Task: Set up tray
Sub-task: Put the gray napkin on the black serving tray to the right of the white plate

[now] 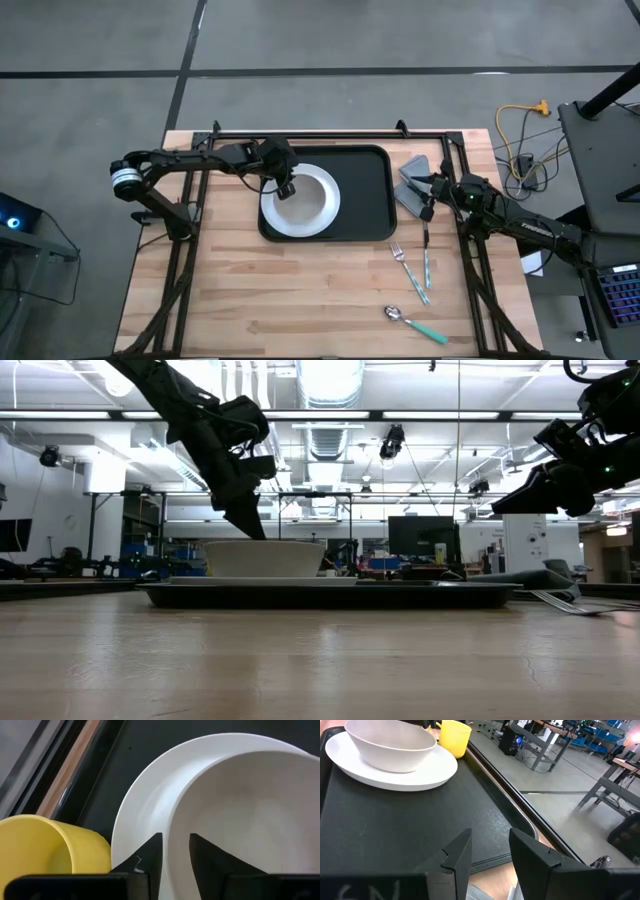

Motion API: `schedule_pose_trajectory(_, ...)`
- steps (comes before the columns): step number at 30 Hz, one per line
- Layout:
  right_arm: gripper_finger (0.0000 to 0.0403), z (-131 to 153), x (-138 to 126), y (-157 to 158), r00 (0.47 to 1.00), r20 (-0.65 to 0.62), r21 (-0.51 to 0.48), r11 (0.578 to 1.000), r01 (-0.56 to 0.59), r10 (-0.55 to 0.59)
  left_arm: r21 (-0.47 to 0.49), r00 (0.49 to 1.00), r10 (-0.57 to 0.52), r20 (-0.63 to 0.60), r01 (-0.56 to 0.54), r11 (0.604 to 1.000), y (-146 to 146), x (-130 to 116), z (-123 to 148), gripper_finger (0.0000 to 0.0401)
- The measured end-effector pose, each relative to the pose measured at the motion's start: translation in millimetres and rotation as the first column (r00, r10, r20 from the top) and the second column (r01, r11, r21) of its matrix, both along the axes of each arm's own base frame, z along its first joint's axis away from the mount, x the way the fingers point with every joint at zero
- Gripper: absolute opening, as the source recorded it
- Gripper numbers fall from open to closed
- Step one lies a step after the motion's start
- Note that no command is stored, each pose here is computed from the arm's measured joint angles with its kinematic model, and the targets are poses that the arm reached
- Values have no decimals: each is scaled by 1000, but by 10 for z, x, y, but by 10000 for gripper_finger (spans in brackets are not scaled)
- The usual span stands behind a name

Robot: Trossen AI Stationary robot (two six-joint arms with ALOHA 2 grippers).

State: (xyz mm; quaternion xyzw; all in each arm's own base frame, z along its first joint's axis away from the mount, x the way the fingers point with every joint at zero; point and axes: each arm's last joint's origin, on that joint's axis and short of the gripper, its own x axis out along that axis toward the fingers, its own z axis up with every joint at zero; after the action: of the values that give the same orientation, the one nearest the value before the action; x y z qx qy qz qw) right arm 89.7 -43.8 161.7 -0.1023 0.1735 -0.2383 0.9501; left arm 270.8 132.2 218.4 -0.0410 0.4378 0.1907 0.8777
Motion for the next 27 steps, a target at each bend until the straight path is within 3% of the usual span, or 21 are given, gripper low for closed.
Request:
schedule_pose_trajectory(8,123,0,0,0,1000,0,0,1000,-1,1,6,999,12,47,-12,1000,22,55,127,83)
schedule_pose_trajectory(27,123,0,0,0,1000,0,0,1000,0,0,-26,998,16,67,-14,1000,-86,108,146,83)
